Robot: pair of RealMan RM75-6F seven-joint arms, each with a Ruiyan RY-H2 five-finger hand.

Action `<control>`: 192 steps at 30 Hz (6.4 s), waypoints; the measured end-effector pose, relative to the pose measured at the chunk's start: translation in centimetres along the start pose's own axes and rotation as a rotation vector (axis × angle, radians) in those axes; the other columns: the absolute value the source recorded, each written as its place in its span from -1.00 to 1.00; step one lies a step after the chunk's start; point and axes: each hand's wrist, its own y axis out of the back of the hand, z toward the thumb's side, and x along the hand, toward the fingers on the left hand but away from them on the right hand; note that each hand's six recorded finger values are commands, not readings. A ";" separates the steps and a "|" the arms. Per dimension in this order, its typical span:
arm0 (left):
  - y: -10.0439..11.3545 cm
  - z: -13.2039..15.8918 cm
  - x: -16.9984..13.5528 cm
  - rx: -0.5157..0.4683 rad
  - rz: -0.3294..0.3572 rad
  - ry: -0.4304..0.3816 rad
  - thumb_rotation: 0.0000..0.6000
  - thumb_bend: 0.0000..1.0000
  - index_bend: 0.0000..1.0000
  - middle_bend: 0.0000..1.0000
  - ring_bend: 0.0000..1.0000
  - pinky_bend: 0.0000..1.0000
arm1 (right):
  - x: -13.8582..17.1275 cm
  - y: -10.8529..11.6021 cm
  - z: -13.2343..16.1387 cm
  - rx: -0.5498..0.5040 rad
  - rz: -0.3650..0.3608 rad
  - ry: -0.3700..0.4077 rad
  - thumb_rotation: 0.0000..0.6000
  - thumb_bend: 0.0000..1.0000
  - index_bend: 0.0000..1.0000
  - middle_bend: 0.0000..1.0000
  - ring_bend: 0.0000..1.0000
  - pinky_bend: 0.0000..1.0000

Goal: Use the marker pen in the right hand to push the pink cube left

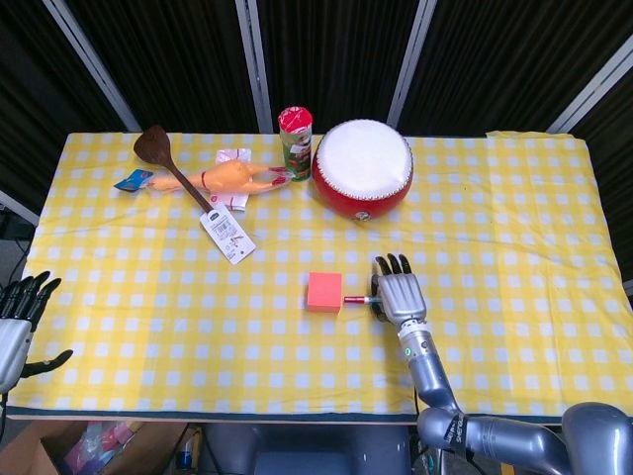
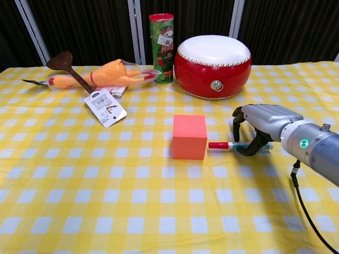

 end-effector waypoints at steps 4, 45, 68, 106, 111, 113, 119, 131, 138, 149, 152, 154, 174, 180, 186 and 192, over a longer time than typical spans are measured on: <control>0.0 0.0 0.0 0.001 -0.001 0.001 1.00 -1.00 -1.00 -1.00 -1.00 -1.00 | 0.3 1.3 -0.5 0.007 -0.024 0.010 1.00 0.06 0.19 -0.72 -0.98 -1.00; -0.1 0.1 0.0 -0.022 -0.015 -0.001 1.00 -1.00 -1.00 -1.00 -1.00 -1.00 | 0.2 2.4 1.4 0.014 -0.043 0.051 1.00 0.08 0.19 -0.70 -0.97 -1.00; 0.0 0.2 -0.1 -0.028 -0.013 -0.006 1.00 -1.00 -1.00 -1.00 -1.00 -1.00 | 0.7 1.9 2.1 0.046 -0.038 0.009 1.00 0.12 0.19 -0.70 -0.97 -1.00; 0.2 0.1 -0.2 -0.051 -0.018 -0.008 1.00 -1.00 -1.00 -1.00 -1.00 -1.00 | -1.1 1.4 9.7 -0.002 -0.038 0.045 1.00 0.13 0.19 -0.69 -0.97 -1.00; 0.2 0.1 -0.3 -0.049 -0.016 -0.010 1.00 -1.00 -1.00 -1.00 -1.00 -1.00 | -0.7 1.3 8.4 0.011 -0.038 0.020 1.00 0.12 0.19 -0.69 -0.97 -1.00; 0.2 0.2 -0.3 -0.048 -0.016 -0.012 1.00 -1.00 -1.00 -1.00 -1.00 -1.00 | -0.4 1.1 7.9 0.016 -0.036 0.011 1.00 0.12 0.19 -0.69 -0.97 -1.00; 0.2 0.3 -0.3 -0.046 -0.014 -0.016 1.00 -1.00 -1.00 -1.00 -1.00 -1.00 | 0.4 0.7 7.4 0.021 -0.032 -0.002 1.00 0.13 0.19 -0.69 -0.97 -1.00; 0.2 0.3 -0.5 -0.055 -0.018 -0.022 1.00 -1.00 -1.00 -1.00 -1.00 -1.00 | 0.2 1.1 9.9 -0.013 -0.034 0.012 1.00 0.13 0.19 -0.69 -0.97 -1.00; 0.2 0.3 -0.5 -0.062 -0.020 -0.021 1.00 -1.00 -1.00 -1.00 -1.00 -1.00 | 0.0 0.4 11.6 -0.013 -0.012 0.035 1.00 0.13 0.19 -0.69 -0.97 -1.00; 0.2 0.3 -0.5 -0.069 -0.028 -0.021 1.00 -1.00 -1.00 -1.00 -1.00 -1.00 | -0.2 -0.3 15.7 -0.024 0.001 0.100 1.00 0.13 0.19 -0.69 -0.97 -1.00; 0.1 0.3 -0.5 -0.068 -0.035 -0.023 1.00 -1.00 -1.00 -1.00 -1.00 -1.00 | -0.4 -0.1 16.8 -0.032 -0.005 0.115 1.00 0.13 0.19 -0.69 -0.97 -1.00; 0.1 0.4 -0.6 -0.066 -0.038 -0.026 1.00 -1.00 -1.00 -1.00 -1.00 -1.00 | -0.5 0.0 17.4 -0.033 -0.005 0.120 1.00 0.13 0.19 -0.69 -0.97 -1.00; 0.1 0.4 -0.6 -0.058 -0.039 -0.026 1.00 -1.00 -1.00 -1.00 -1.00 -1.00 | -0.9 -0.5 18.7 -0.015 -0.002 0.123 1.00 0.14 0.19 -0.68 -0.97 -1.00; 0.1 0.2 -0.7 -0.053 -0.036 -0.021 1.00 -1.00 -1.00 -1.00 -1.00 -1.00 | -0.5 0.3 17.1 0.024 -0.035 0.113 1.00 0.14 0.19 -0.68 -0.97 -1.00; 0.1 0.1 -0.7 -0.043 -0.033 -0.019 1.00 -1.00 -1.00 -1.00 -1.00 -1.00 | 0.0 2.3 13.8 0.051 -0.078 0.082 1.00 0.14 0.19 -0.68 -0.97 -1.00; 0.0 0.4 -0.9 -0.013 -0.025 -0.031 1.00 -1.00 -1.00 -1.00 -1.00 -1.00 | 0.7 4.5 8.5 0.078 -0.116 0.023 1.00 0.14 0.19 -0.68 -0.97 -1.00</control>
